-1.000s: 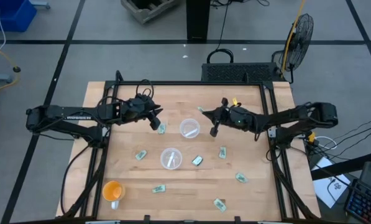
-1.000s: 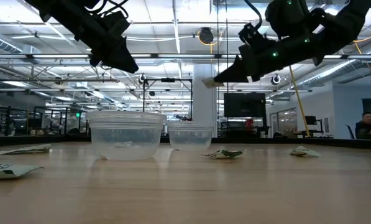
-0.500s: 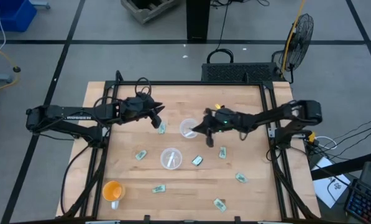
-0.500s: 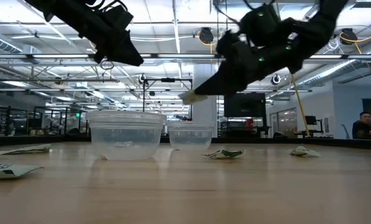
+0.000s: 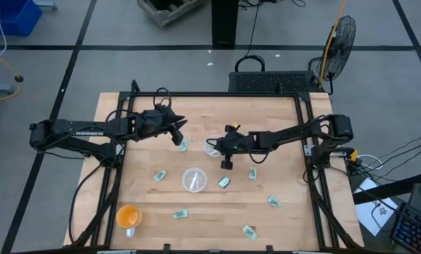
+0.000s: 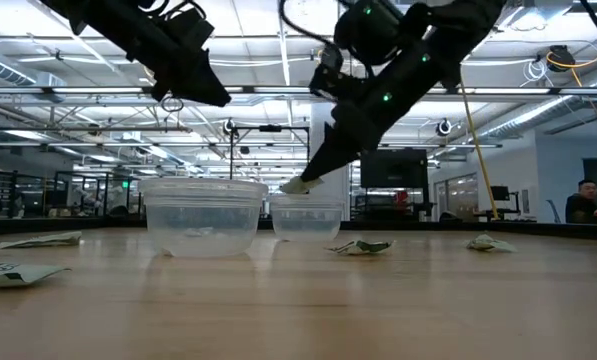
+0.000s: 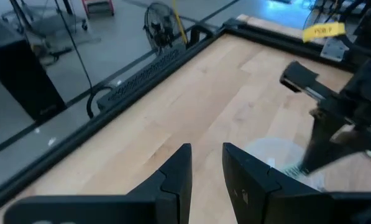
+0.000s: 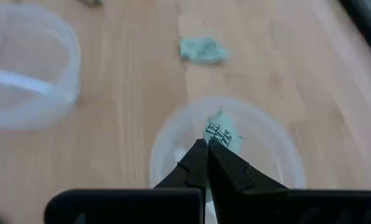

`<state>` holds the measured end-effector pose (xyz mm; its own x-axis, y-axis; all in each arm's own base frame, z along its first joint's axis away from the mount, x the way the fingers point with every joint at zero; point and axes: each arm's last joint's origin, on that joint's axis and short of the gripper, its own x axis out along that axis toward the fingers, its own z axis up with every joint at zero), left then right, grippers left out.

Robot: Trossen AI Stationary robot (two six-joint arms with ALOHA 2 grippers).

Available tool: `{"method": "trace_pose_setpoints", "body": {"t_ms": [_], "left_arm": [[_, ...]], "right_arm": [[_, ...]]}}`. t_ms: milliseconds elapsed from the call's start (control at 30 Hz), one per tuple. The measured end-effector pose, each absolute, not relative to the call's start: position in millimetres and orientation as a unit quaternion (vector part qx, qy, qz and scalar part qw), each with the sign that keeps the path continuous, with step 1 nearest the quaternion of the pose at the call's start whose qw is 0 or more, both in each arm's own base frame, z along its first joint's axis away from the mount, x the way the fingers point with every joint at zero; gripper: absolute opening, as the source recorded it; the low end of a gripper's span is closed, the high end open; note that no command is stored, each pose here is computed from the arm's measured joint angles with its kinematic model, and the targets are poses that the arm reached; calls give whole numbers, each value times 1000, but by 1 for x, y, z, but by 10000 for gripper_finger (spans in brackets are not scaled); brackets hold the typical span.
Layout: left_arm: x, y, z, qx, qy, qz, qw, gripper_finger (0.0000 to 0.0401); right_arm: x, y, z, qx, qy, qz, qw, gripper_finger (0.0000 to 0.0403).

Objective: Pick and place Stevia / Truvia into bins
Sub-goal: Put the stevia packet into the top transparent container

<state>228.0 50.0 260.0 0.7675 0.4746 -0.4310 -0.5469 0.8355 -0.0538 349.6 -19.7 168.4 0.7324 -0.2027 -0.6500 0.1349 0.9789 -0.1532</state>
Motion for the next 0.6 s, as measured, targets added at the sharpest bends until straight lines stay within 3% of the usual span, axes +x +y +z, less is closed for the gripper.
{"method": "trace_pose_setpoints", "body": {"t_ms": [267,433,600], "left_arm": [[226,50,257,-98,221,276,930,93],[226,50,256,-107,219,278,929,93],[225,49,254,-109,230,280,926,93]], "right_arm": [[349,-35,155,-29,380,-104,919,6],[348,-45,154,-11,381,-119,917,36],[348,-43,154,2,382,-73,921,74]]}}
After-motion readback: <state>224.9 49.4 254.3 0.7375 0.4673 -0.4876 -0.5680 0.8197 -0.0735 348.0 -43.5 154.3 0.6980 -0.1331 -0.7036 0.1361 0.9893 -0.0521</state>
